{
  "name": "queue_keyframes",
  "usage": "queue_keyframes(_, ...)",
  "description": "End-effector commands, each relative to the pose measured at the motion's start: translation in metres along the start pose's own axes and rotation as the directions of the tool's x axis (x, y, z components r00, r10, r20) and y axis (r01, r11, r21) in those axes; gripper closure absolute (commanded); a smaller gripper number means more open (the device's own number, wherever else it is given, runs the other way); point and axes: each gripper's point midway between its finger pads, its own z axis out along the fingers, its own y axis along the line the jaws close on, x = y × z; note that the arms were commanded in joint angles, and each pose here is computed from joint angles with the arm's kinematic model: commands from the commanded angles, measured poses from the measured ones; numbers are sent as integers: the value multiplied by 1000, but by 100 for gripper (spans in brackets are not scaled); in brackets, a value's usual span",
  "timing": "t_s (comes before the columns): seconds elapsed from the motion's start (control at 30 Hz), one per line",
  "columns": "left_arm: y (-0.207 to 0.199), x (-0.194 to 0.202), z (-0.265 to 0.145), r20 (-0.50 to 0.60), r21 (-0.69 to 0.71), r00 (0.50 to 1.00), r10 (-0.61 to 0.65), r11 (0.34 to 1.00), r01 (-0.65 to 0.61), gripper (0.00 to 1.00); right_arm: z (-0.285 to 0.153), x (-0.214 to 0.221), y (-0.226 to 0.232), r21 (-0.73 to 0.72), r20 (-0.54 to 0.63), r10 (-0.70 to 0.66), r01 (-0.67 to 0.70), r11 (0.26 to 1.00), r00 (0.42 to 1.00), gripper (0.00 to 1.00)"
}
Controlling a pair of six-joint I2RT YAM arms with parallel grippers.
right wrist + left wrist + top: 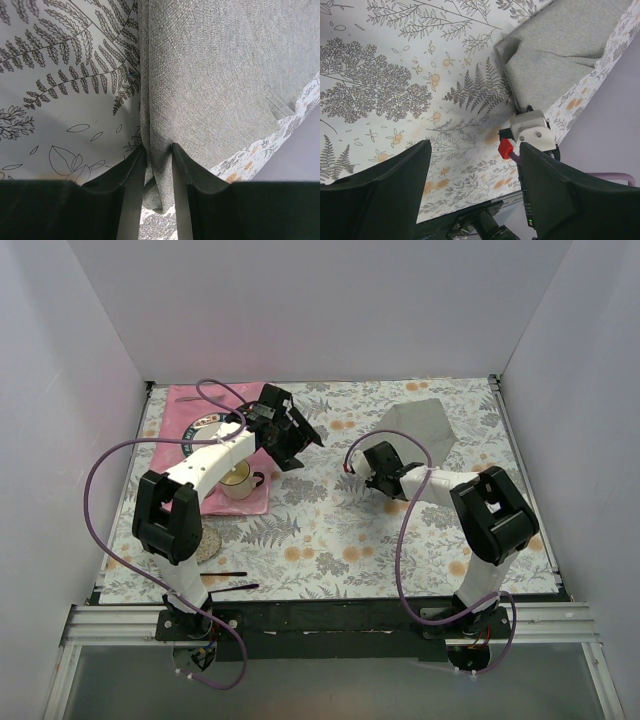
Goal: Fold the napkin, place the utensils inside, and roll it up
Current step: Roll the napkin with the utensil
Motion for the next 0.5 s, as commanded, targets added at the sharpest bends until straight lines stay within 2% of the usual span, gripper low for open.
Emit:
queue_keyframes(0.0, -10, -3, -19, 17, 53, 1000, 2, 999, -3, 30, 9, 9, 10, -2, -28, -1, 1, 1000, 1000, 65)
queue_keyframes(0.13, -12, -3, -17, 12, 66, 1000, 2, 998, -3, 29, 13, 9, 16, -35, -39, -13, 12, 999, 999, 72)
queue_keyframes(0.27, -14, 2, -19, -15, 93, 1000, 23, 995, -22, 23, 12, 2, 22, -94, -36, 0, -4, 996, 999, 92)
queue_keyframes(0.37, -11, 5, -20, -31, 125, 999, 28, 992, -24, 18, 8, -4, 29, -145, -33, 45, -50, 988, 998, 98)
queue_keyframes(0.47, -6, 9, -22, -58, 151, 998, 26, 988, -17, 17, 2, -11, 38, -188, -20, 86, -89, 978, 996, 99)
